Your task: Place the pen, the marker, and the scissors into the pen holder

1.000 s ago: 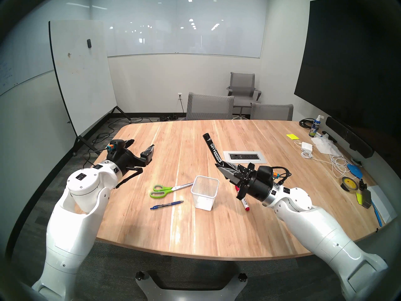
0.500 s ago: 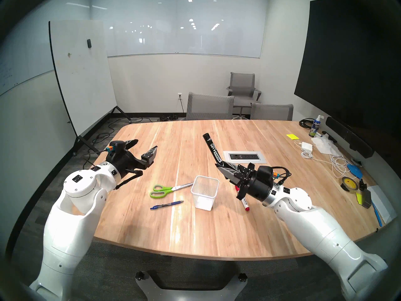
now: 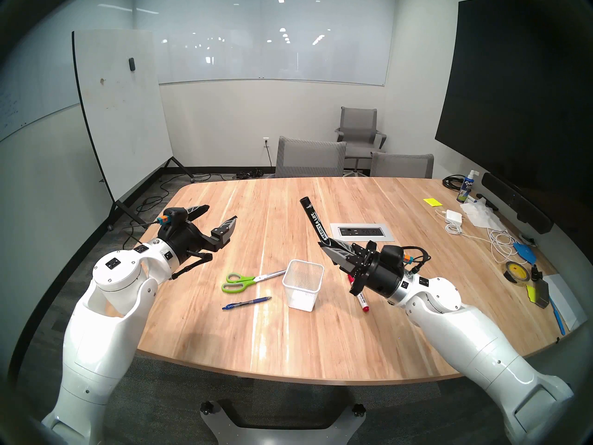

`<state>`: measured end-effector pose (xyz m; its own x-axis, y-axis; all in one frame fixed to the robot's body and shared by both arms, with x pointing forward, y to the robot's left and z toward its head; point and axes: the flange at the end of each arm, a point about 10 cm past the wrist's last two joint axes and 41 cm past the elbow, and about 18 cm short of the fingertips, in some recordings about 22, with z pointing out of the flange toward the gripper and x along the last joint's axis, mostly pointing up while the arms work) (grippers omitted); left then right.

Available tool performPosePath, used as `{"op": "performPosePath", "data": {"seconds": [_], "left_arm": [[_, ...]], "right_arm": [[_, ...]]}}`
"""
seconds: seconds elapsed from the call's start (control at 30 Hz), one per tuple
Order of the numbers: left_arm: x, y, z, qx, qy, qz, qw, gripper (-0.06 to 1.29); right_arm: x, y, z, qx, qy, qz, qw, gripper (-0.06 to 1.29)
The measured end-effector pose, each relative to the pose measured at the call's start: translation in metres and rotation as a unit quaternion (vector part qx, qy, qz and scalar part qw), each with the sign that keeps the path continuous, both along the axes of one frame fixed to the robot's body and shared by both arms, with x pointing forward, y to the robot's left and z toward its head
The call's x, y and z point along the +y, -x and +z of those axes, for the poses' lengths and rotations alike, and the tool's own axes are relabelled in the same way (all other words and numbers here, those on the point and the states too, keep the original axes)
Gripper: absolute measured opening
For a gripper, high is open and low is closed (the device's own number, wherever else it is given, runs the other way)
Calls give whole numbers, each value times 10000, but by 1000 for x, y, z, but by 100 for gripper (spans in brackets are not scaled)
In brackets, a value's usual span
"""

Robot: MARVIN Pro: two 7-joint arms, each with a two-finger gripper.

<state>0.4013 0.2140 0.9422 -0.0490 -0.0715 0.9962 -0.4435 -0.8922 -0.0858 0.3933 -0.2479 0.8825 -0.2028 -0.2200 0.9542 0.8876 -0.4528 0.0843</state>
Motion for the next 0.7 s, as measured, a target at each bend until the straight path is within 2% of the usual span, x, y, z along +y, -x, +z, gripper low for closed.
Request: {"op": "performPosePath", "data": {"seconds": [0.37, 0.7], "left_arm": [[-17, 1, 1, -2, 55, -245, 9997, 127], [-24, 0, 2, -12, 91, -215, 9997, 127]], "right_arm": [[0, 0, 0, 0, -1, 0, 10000, 5], [0, 0, 0, 0, -1, 0, 10000, 5]]}}
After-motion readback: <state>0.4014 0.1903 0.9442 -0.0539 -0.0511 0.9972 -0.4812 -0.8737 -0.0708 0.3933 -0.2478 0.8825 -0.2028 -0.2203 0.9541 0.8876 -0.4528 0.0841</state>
